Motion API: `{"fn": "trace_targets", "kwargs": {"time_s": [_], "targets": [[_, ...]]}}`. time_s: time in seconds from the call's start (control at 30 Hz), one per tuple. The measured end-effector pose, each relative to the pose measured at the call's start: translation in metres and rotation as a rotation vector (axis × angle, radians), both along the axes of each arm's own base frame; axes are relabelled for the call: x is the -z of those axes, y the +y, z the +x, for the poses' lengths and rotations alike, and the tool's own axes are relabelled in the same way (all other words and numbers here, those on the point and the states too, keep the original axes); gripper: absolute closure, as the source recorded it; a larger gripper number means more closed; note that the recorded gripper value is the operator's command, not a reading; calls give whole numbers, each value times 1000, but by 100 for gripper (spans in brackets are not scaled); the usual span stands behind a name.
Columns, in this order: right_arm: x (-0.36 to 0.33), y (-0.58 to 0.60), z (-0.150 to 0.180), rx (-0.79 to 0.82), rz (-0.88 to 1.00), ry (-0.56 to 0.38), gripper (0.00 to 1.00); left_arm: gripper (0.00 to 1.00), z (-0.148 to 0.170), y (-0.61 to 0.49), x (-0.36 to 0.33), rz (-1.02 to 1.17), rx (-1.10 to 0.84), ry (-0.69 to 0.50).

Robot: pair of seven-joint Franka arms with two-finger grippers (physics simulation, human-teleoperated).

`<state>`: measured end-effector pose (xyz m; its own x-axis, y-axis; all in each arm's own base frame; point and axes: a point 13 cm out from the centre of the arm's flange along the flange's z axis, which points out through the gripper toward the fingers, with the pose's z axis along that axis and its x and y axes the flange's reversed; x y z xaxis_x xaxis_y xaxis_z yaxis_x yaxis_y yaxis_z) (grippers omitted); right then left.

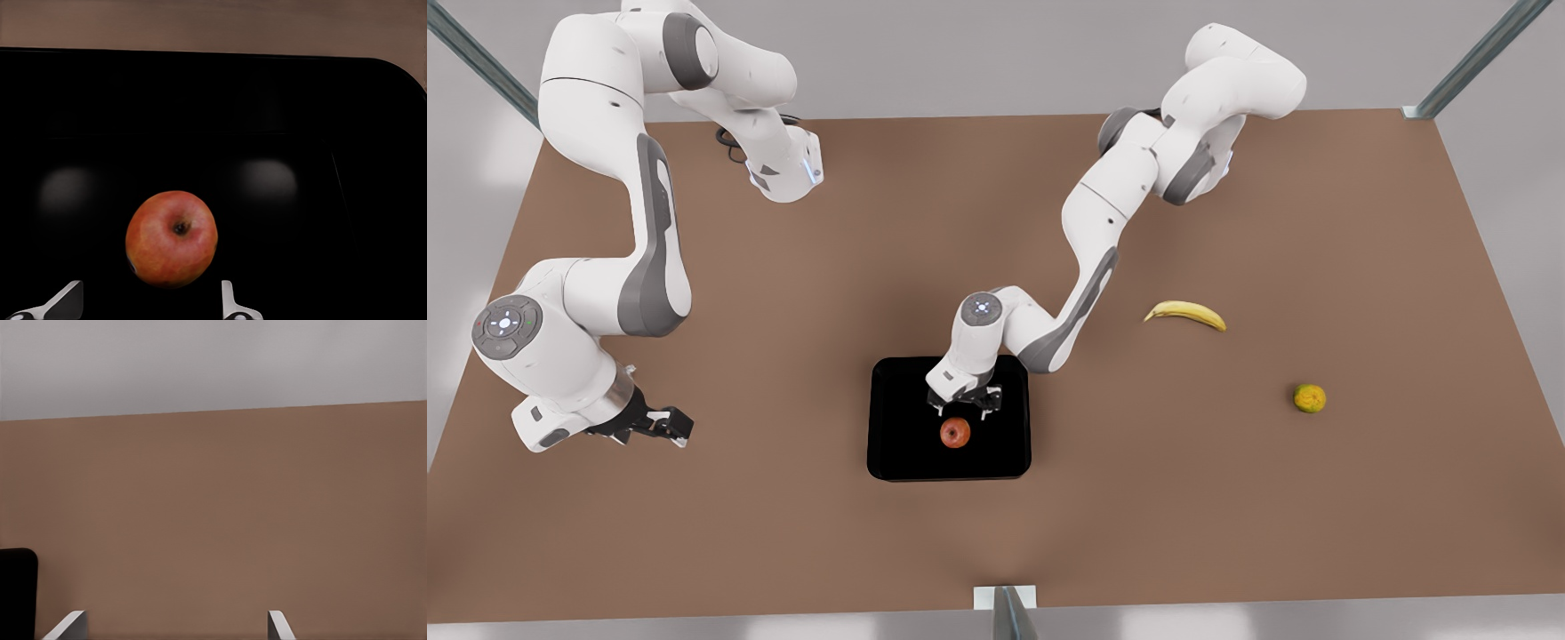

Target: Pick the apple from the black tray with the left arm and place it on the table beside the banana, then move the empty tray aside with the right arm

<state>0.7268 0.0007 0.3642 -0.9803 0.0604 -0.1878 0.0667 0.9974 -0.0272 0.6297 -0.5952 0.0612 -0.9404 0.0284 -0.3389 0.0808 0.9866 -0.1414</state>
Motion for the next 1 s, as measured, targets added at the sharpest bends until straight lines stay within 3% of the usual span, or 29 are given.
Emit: {"fn": "trace_targets", "kwargs": {"time_s": [0.3,0.93,0.97,1.0], "targets": [[0,0,0,4,1,0,0,0,21,-1,1,-85,-64,-58],[0,0,0,9,1,0,0,0,24,-8,21,-161,-108,-89],[0,0,0,9,1,0,0,4,24,-8,22,-163,-110,-89],[0,0,0,9,2,0,0,18,24,-8,22,-165,-111,-90]]}}
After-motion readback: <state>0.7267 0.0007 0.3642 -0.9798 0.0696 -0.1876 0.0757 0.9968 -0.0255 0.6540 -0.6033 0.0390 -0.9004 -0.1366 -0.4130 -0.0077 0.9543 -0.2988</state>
